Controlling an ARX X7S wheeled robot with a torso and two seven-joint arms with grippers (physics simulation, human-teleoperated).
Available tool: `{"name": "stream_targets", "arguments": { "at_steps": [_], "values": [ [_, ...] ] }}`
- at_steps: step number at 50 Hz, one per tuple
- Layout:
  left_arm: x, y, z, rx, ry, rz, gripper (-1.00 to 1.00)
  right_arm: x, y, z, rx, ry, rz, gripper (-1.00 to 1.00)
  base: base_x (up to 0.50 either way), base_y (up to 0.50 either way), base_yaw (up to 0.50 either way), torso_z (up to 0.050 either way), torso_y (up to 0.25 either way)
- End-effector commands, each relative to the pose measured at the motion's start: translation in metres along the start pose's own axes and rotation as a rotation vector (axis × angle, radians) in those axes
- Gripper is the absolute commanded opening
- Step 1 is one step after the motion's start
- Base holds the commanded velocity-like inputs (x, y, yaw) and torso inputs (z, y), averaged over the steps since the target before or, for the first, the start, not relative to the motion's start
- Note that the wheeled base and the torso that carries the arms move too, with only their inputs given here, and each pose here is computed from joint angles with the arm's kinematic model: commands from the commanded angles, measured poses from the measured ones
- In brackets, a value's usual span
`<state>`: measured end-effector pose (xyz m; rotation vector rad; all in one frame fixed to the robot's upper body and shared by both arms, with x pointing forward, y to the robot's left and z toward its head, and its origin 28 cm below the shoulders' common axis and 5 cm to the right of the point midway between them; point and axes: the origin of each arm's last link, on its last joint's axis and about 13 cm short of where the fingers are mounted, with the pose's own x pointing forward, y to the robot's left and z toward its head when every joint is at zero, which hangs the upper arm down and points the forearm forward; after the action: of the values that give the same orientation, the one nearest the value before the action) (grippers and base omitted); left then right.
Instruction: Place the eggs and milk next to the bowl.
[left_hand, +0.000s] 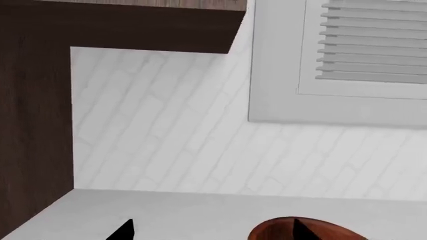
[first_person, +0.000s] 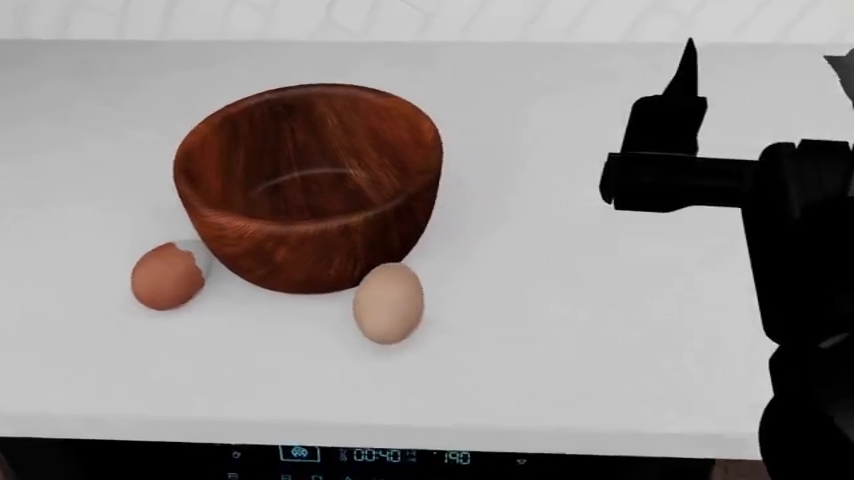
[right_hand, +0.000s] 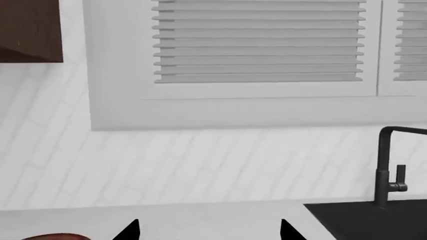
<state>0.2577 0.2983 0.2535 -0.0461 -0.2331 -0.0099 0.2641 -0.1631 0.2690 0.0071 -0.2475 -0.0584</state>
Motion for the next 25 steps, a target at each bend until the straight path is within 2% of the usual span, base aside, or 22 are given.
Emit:
{"name": "stream_targets", "arguments": {
  "at_steps": [1, 14, 25],
  "values": [
    [-0.0004, 0.0000, -0.0007, -0.004, -0.005, 0.002, 1.00, -0.0007, -0.0007, -0.0006, 0.013, 0.002, -0.004, 1.00, -0.14, -0.48, 0.00, 0.000, 0.000],
    [-0.0007, -0.0008, -0.0030, -0.009, -0.004, -0.002, 1.00, -0.0012, -0.0007, 0.0011, 0.023, -0.006, 0.001, 1.00, -0.13, -0.49, 0.00, 0.000, 0.000],
    [-0.0004, -0.0006, -0.0057, -0.012, -0.004, -0.004, 1.00, -0.0011, 0.0005, -0.0001, 0.035, -0.002, 0.008, 1.00, 0.00, -0.50, 0.00, 0.000, 0.000]
  ]
}}
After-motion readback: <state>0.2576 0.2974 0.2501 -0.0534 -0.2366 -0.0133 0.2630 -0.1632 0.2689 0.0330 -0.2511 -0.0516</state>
